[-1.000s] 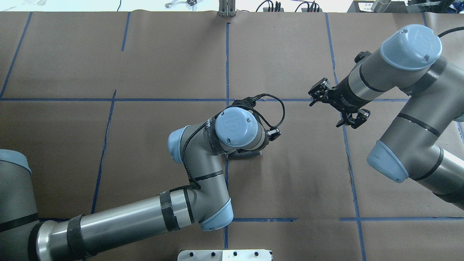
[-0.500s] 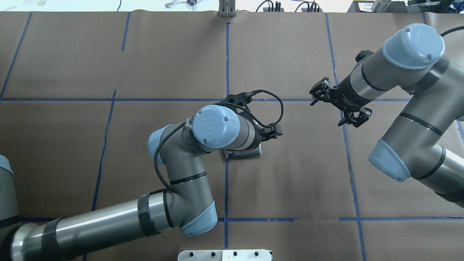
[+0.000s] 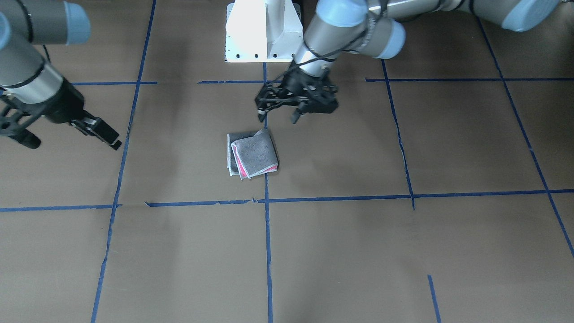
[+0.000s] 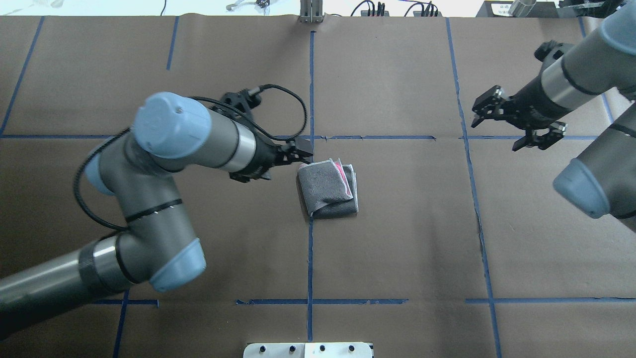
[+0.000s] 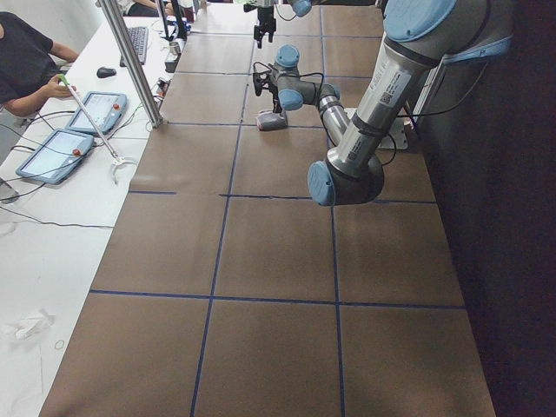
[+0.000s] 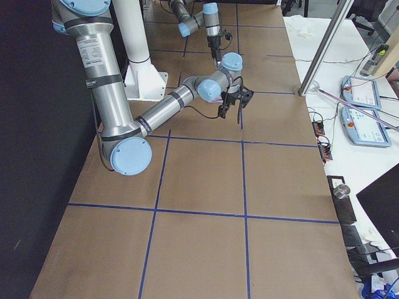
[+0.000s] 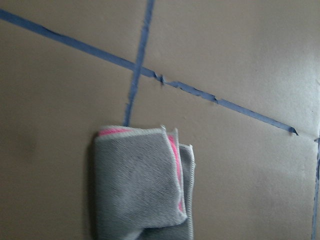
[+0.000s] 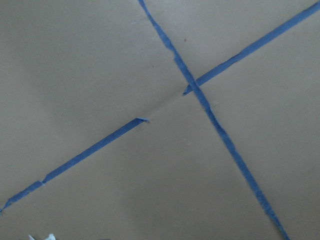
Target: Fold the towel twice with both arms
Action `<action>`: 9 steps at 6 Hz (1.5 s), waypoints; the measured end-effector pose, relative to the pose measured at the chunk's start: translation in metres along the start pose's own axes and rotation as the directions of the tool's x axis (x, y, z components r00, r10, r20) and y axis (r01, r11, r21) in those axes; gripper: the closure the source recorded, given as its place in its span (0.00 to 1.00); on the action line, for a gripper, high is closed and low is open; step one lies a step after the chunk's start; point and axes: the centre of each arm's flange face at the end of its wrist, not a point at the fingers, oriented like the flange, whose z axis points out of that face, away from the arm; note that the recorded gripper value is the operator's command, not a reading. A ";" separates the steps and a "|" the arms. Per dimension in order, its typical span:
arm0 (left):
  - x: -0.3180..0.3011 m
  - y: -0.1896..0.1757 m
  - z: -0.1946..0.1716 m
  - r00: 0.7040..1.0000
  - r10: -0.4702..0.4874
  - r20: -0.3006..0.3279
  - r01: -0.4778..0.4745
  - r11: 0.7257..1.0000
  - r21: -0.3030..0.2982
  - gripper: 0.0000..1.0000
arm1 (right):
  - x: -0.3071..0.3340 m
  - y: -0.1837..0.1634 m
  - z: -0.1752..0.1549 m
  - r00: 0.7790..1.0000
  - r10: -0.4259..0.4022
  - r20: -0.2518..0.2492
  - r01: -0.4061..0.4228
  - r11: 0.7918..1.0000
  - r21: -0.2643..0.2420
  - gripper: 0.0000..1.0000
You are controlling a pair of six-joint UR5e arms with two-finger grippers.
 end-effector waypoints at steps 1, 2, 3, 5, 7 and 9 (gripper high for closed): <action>-0.050 -0.035 -0.032 0.997 0.073 0.030 -0.072 0.997 -0.016 0.00 | 0.044 -0.028 -0.012 0.998 -0.062 -0.016 0.062 0.998 0.011 0.00; -0.115 -0.074 -0.065 0.985 0.152 0.076 -0.150 0.988 -0.035 0.00 | 0.092 -0.055 -0.021 0.991 -0.131 -0.040 0.131 0.991 0.019 0.00; -0.185 -0.112 -0.104 0.964 0.237 0.118 -0.233 0.971 -0.054 0.00 | 0.140 -0.081 -0.028 0.977 -0.204 -0.067 0.206 0.978 0.022 0.00; -0.313 -0.165 -0.176 0.886 0.402 0.230 -0.397 0.915 -0.073 0.00 | 0.233 -0.137 -0.042 0.926 -0.355 -0.124 0.359 0.933 0.009 0.00; -0.410 -0.205 -0.261 0.763 0.537 0.359 -0.513 0.842 -0.170 0.00 | 0.296 -0.166 -0.064 0.863 -0.481 -0.154 0.480 0.876 -0.044 0.00; -0.470 -0.212 -0.310 0.755 0.527 0.390 -0.451 0.849 -0.274 0.00 | 0.322 -0.168 -0.072 0.848 -0.507 -0.155 0.500 0.862 -0.086 0.00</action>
